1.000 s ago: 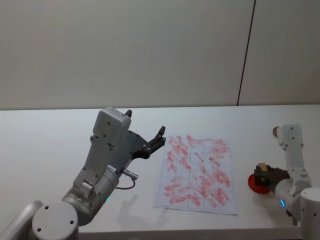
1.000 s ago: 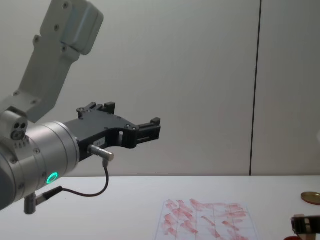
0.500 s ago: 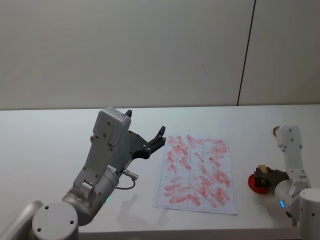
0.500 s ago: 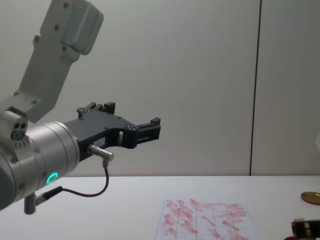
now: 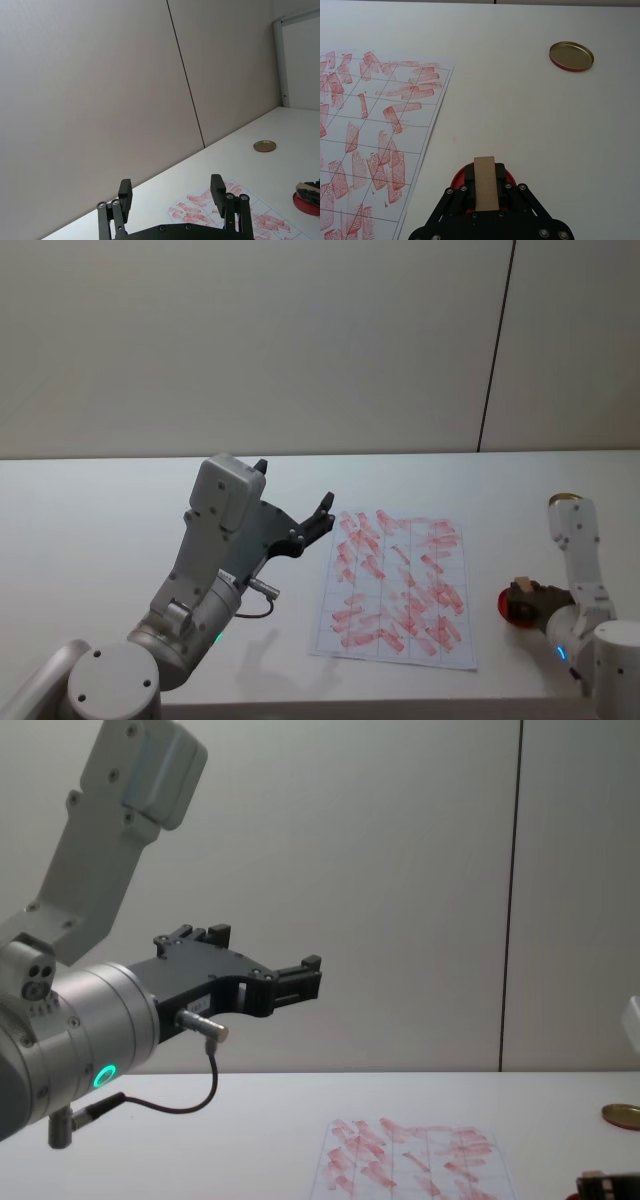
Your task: Use the one hand to pick up the stamp and affix it onto the A4 paper.
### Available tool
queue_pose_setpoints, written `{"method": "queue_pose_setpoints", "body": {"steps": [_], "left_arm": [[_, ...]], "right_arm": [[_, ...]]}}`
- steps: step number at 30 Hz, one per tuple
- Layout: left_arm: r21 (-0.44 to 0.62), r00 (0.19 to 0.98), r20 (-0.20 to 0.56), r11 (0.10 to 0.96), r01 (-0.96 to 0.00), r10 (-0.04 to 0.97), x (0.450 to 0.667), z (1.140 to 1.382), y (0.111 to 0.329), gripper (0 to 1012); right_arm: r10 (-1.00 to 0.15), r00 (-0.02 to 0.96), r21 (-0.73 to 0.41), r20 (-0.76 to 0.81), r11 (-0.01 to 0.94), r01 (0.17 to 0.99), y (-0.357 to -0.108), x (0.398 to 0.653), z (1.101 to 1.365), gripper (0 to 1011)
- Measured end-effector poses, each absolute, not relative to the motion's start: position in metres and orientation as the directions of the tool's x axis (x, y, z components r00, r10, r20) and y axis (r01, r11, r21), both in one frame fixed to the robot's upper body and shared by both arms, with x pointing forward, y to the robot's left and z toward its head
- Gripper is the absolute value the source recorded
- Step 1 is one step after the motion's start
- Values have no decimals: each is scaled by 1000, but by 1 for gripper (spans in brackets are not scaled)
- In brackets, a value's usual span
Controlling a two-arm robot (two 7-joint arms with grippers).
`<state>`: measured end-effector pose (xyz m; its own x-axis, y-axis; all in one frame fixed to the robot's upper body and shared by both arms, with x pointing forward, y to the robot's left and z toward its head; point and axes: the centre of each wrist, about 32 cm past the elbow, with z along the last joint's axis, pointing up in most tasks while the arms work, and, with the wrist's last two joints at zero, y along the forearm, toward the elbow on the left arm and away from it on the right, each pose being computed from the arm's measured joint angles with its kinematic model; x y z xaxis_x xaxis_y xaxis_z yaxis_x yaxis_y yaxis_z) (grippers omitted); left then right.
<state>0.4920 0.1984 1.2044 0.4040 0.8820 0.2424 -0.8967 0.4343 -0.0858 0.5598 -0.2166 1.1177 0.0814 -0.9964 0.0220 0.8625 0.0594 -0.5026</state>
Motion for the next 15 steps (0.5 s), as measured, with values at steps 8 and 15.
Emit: {"method": "queue_pose_setpoints", "body": {"steps": [8,15], "left_arm": [[-86,404,242,434,-897,882,492,1204,198,993],[-86,404,242,434,-897,882,492,1204,198,993]], "right_arm": [[-996,84,-512,19,62,857,-216,562,1115,219],[-996,83,-528,15,62,847,-216,562,1113,219]]}}
